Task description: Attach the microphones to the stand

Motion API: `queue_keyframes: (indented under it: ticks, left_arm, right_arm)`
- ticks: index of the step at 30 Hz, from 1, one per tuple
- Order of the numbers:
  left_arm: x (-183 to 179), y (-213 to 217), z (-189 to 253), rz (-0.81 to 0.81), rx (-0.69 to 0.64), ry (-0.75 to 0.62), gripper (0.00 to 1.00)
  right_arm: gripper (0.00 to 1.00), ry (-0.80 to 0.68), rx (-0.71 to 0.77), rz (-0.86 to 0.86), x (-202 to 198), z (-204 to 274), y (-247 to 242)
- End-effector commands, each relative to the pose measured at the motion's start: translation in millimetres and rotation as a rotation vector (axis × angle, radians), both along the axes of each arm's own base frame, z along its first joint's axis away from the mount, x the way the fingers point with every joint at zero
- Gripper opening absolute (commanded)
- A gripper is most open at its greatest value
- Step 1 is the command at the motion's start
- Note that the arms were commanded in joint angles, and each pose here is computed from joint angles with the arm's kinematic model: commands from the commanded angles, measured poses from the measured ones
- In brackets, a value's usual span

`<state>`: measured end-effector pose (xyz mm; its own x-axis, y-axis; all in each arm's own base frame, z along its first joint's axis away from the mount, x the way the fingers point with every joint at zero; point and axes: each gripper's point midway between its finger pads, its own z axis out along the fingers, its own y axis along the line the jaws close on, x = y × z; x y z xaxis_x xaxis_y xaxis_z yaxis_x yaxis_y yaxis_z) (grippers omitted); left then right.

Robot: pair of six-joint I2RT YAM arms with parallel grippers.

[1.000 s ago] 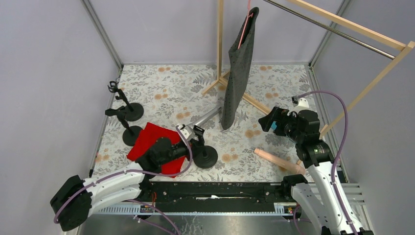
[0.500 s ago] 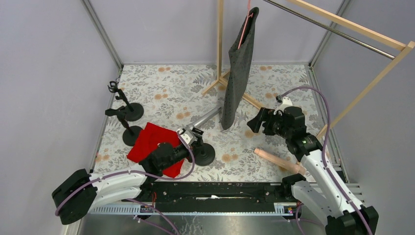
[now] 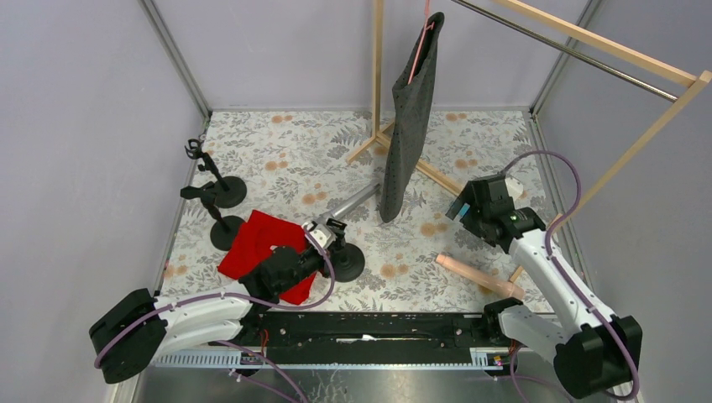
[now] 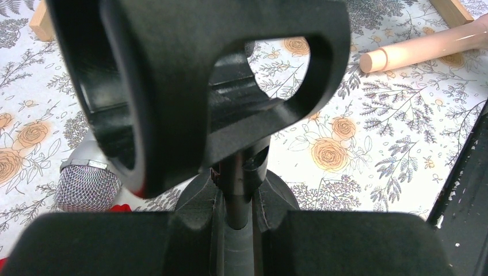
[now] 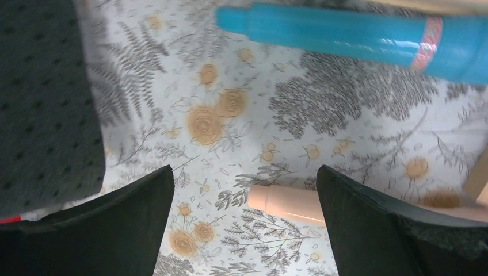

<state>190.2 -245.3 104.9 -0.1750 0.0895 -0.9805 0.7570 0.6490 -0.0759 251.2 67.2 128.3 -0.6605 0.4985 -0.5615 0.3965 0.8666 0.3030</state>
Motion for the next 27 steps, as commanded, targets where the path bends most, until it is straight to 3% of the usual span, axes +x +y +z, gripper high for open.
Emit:
queue_keyframes:
  ticks: [1, 7, 11, 18, 27]
  left_arm:
    - [7.6, -6.2, 43.1, 0.022, -0.136, -0.090, 0.03]
    - [6.2, -7.0, 46.0, 0.016, -0.140, -0.090, 0.03]
    - [3.6, -7.6, 49.8, 0.008, -0.154, -0.089, 0.03]
    - [0.4, -7.6, 53.3, 0.002, -0.165, -0.090, 0.02]
    - [-1.7, -8.3, 50.2, -0.003, -0.159, -0.089, 0.02]
  right_arm:
    - [1.00, 0.046, 0.066, -0.381, -2.5, -9.2, -19.4]
    - [1.00, -0.008, 0.137, -0.737, 19.6, -5.0, -34.5]
    - [1.00, 0.040, 0.123, -0.893, 32.6, -15.6, -40.9]
    - [1.00, 0.180, 0.085, -1.026, 36.8, -62.6, -55.3]
    - [0.99, 0.130, 0.024, -1.065, 47.2, -65.8, -73.6]
